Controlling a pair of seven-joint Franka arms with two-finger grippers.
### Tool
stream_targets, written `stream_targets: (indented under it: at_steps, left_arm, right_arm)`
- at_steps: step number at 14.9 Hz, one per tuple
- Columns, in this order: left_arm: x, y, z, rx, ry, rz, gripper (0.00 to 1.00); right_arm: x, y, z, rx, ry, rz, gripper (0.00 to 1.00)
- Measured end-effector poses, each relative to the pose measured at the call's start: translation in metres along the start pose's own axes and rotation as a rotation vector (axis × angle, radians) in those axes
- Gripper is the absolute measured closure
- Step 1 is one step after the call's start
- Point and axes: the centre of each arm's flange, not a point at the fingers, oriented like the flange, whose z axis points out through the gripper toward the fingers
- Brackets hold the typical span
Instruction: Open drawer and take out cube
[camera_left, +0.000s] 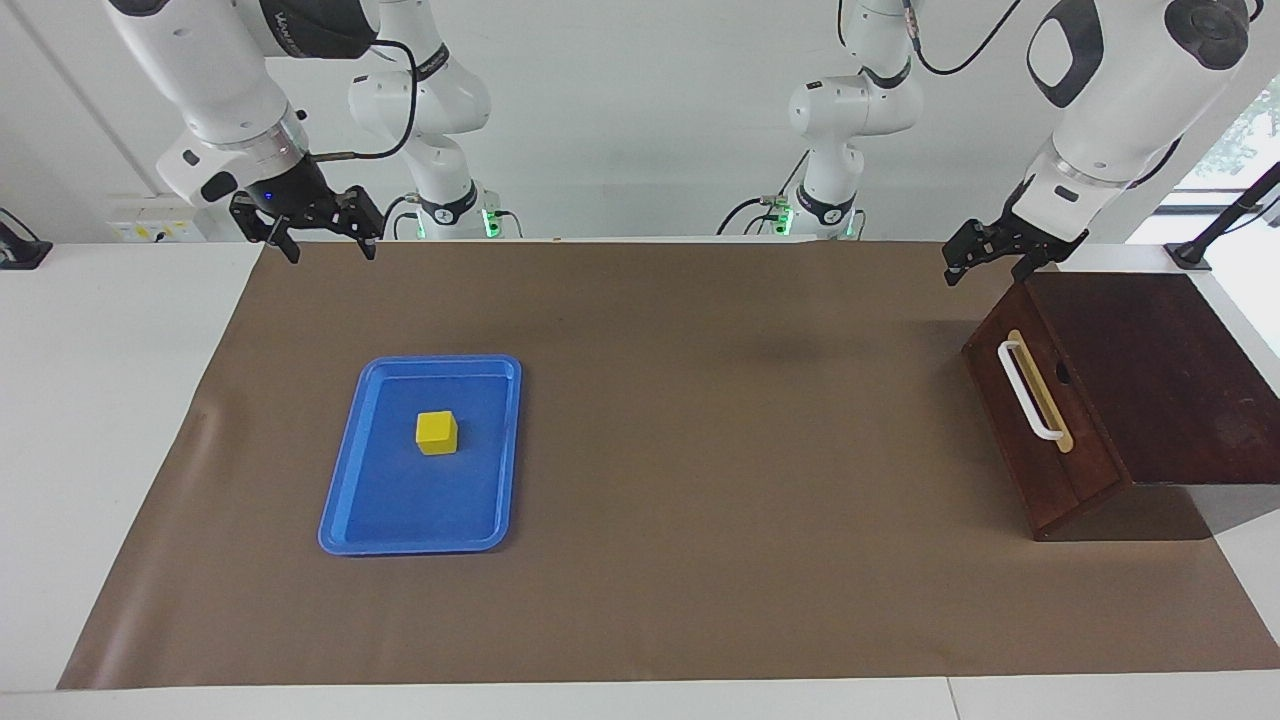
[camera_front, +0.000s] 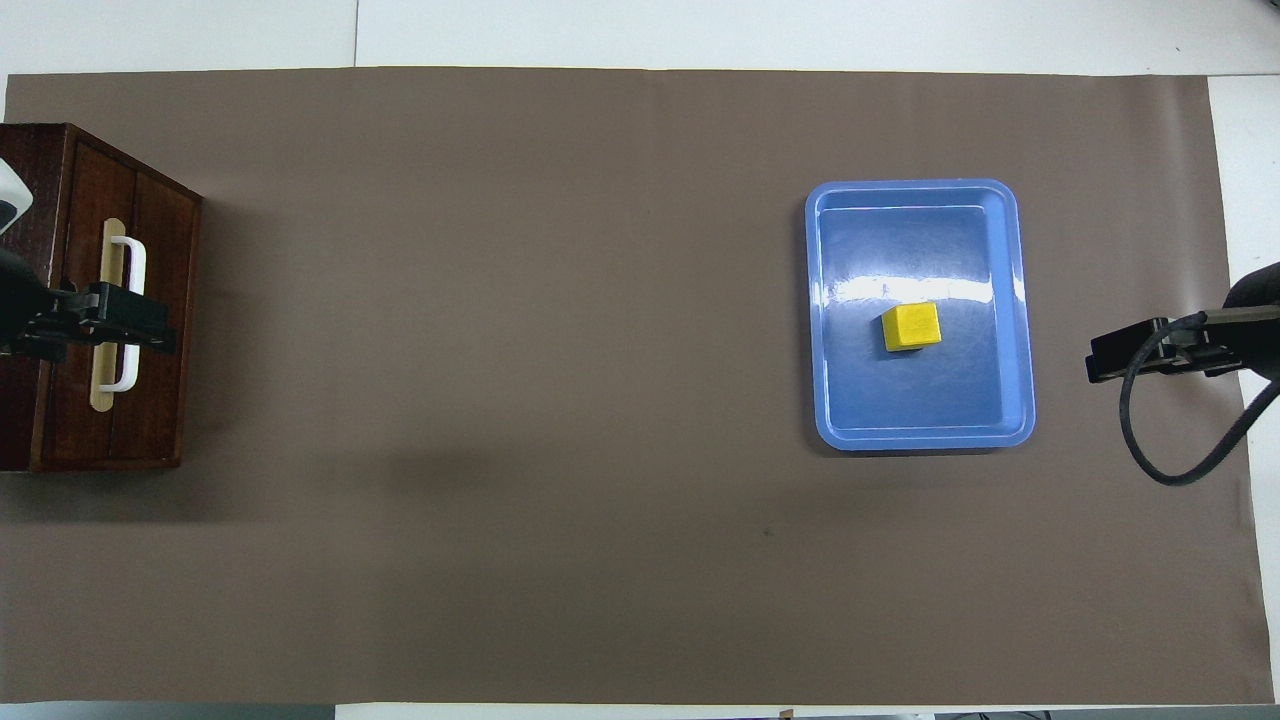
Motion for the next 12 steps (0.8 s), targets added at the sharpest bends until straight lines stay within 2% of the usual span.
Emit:
stream_targets:
  at_steps: [12]
  left_arm:
    - [0.0000,0.0000,0.0000,0.000,0.000,0.000,0.00]
  right_arm:
    - [0.0022,0.0023,-0.0004,-0.012,0.001,-0.027,0.00]
